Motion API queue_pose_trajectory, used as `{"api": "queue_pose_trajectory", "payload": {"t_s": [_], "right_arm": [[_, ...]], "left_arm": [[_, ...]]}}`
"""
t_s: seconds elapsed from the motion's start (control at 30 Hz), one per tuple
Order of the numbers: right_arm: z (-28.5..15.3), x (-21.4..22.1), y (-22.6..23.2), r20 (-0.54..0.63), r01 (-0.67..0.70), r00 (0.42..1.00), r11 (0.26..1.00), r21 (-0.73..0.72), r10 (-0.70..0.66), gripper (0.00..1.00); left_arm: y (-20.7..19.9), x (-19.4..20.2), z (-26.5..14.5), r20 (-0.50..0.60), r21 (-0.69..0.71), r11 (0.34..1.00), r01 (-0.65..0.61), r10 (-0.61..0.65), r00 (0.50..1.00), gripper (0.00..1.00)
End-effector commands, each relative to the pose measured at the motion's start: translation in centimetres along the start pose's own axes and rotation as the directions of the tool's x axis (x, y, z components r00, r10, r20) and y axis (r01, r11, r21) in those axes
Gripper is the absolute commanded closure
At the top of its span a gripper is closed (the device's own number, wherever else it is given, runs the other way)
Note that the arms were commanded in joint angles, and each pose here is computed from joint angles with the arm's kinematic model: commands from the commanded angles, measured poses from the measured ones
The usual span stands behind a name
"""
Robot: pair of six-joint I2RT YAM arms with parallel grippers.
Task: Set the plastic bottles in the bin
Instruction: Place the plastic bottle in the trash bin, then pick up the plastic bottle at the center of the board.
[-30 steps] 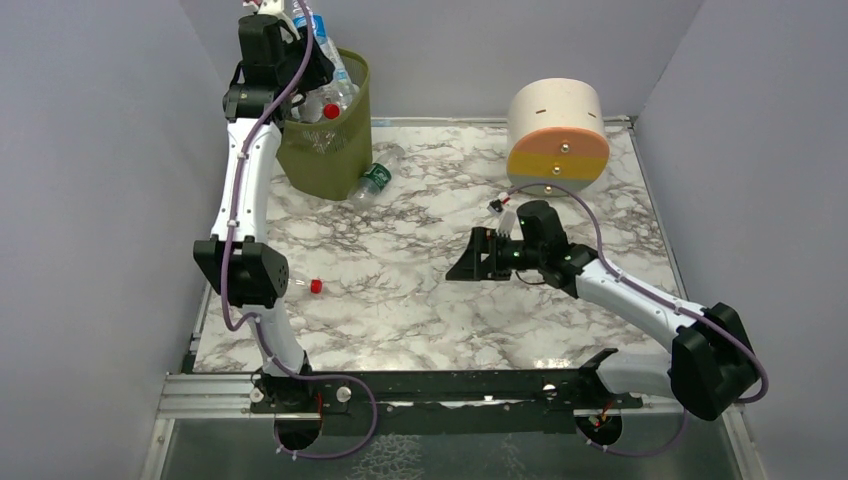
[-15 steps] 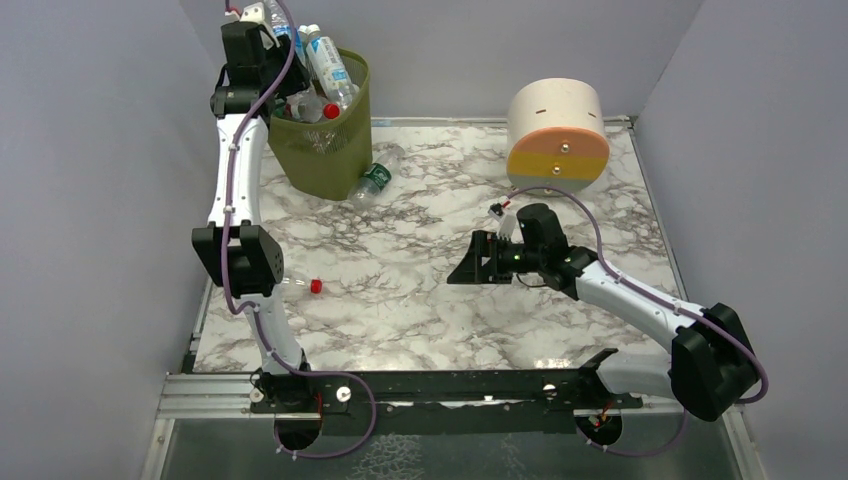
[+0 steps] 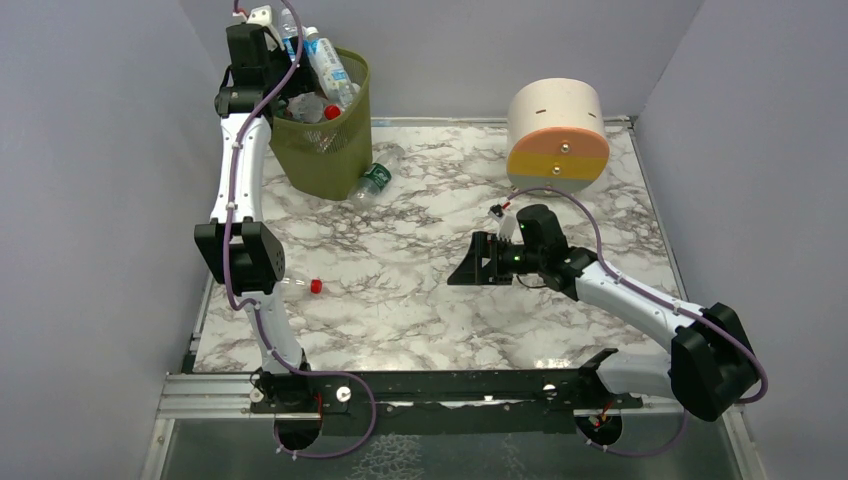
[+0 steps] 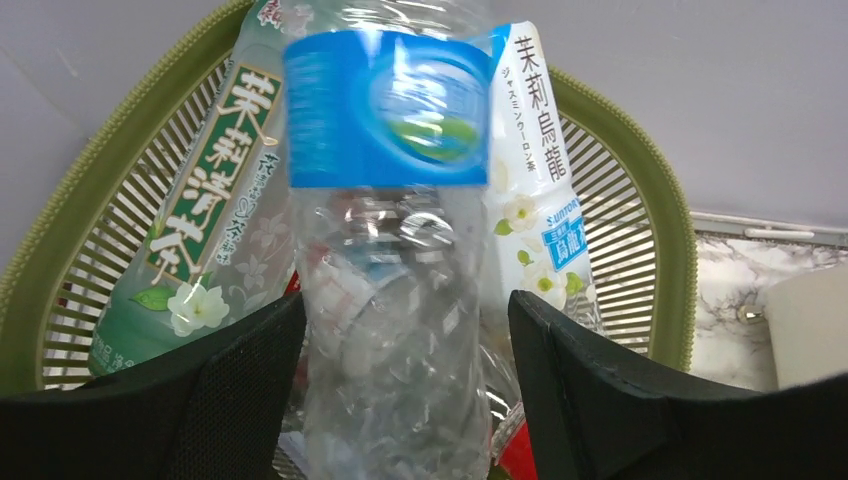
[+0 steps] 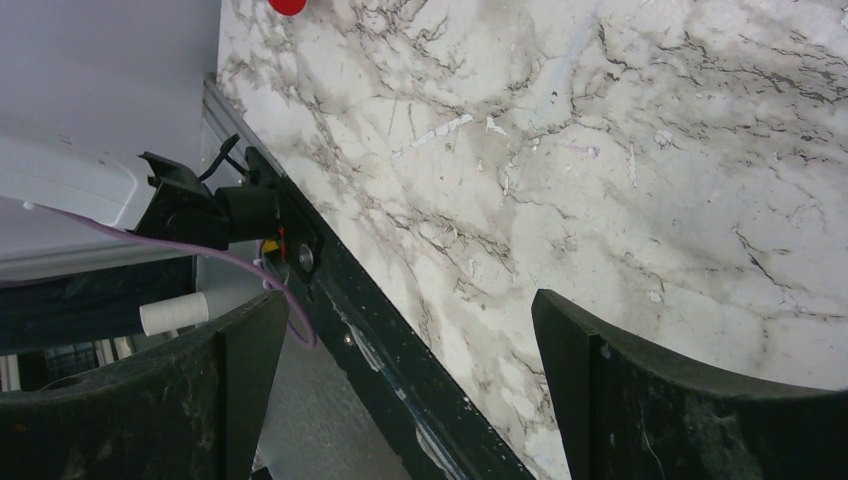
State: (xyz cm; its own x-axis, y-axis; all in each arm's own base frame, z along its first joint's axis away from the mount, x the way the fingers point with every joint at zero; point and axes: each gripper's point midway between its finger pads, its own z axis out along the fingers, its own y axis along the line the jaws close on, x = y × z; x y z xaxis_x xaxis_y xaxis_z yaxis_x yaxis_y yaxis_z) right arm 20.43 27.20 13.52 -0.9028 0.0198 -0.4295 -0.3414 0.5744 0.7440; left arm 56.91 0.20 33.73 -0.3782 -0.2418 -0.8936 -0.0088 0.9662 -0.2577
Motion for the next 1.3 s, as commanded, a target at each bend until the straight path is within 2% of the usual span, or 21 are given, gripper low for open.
{"api": "queue_pose_trajectory", "payload": {"t_s": [0.0, 0.17, 0.57, 0.73, 0.9, 1.07, 1.27], "right_arm": [[0.2, 0.3, 0.2, -0.01, 0.0, 1.0, 1.0, -0.023, 0.0, 0.05], [0.3, 0.4, 0.2, -0.012, -0.003, 1.0, 1.0, -0.027, 0.003, 0.05], [0.5, 0.6, 0.2, -0.02, -0.012, 1.0, 0.999, -0.039, 0.011, 0.05], [0.6, 0.6, 0.3, -0.024, -0.017, 1.0, 0.999, -0.048, 0.016, 0.05], [0.8, 0.6, 0.4, -0.029, -0.02, 0.999, 0.998, -0.057, 0.019, 0.05], [0.8, 0.5, 0.6, -0.029, -0.021, 0.999, 0.998, -0.063, 0.019, 0.05], [0.7, 0.2, 0.9, -0.03, -0.019, 0.999, 0.998, -0.065, 0.017, 0.05]], "left_arm": [[0.2, -2.5, -1.4, 0.075, -0.021, 0.999, -0.038, 0.04, 0.996, 0.18], [0.2, -3.2, -2.3, 0.093, -0.029, 0.999, -0.034, 0.037, 0.995, 0.01], [-1.4, -5.4, -8.1, 0.162, -0.008, 1.0, -0.021, 0.022, 0.986, 0.01], [-3.1, -5.1, -11.6, 0.171, 0.056, 0.998, -0.01, 0.001, 0.985, 0.01], [-5.2, -2.9, -14.5, 0.147, 0.166, 0.986, -0.021, -0.004, 0.989, 0.01], [-7.5, 0.5, -16.5, 0.108, 0.22, 0.975, -0.041, 0.017, 0.994, 0.01], [-10.7, 5.7, -16.6, 0.043, 0.266, 0.962, -0.06, 0.051, 0.998, 0.01]]}}
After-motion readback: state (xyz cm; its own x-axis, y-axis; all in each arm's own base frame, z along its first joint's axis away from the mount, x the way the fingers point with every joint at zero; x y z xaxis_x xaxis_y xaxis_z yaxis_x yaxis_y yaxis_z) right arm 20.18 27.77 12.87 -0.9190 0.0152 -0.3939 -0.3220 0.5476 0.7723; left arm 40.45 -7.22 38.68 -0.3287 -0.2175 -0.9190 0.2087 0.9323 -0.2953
